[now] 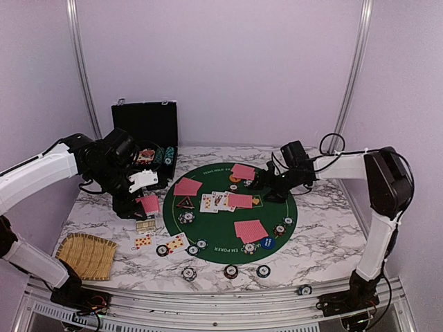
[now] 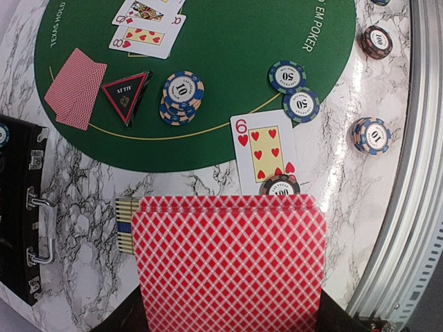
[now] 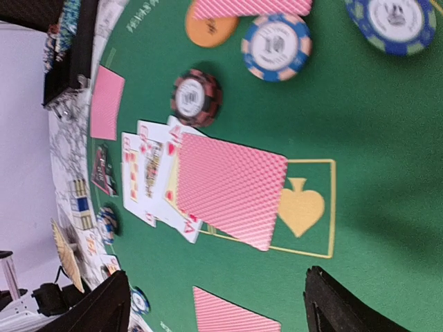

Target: Distribute texas hold em gaming equipment

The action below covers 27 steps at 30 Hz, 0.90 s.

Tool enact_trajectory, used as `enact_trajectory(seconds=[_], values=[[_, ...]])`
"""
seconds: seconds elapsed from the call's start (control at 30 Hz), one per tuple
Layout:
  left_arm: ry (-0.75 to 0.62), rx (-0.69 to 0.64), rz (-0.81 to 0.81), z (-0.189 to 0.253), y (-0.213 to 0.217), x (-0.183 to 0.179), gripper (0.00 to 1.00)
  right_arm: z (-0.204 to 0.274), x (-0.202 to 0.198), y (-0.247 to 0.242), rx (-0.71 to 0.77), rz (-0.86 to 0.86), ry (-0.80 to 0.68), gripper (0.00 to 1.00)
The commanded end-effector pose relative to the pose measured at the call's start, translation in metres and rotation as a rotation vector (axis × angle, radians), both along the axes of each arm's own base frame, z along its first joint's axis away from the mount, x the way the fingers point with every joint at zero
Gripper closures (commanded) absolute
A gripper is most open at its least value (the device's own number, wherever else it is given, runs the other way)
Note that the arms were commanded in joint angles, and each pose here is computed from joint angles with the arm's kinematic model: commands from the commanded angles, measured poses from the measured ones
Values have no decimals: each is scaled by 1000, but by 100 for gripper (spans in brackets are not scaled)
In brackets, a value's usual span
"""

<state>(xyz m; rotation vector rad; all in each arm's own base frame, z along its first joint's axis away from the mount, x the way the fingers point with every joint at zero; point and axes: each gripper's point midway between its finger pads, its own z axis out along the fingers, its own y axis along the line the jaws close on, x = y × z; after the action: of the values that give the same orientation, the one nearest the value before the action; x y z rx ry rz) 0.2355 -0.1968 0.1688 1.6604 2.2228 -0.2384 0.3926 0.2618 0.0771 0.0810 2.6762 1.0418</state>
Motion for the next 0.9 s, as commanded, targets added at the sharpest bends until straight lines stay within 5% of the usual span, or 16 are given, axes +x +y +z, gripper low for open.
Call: enact_trajectory(seconds=[0.0, 0.37, 0.87], values=[[-2, -21, 0, 6, -1, -2, 100, 69, -18, 54, 116, 63, -127, 11], [-3, -32, 1, 9, -3, 0, 100, 128, -129, 224, 558, 410, -43, 1], [0, -39, -2, 10, -4, -1, 100, 127, -169, 298, 686, 541, 34, 1]])
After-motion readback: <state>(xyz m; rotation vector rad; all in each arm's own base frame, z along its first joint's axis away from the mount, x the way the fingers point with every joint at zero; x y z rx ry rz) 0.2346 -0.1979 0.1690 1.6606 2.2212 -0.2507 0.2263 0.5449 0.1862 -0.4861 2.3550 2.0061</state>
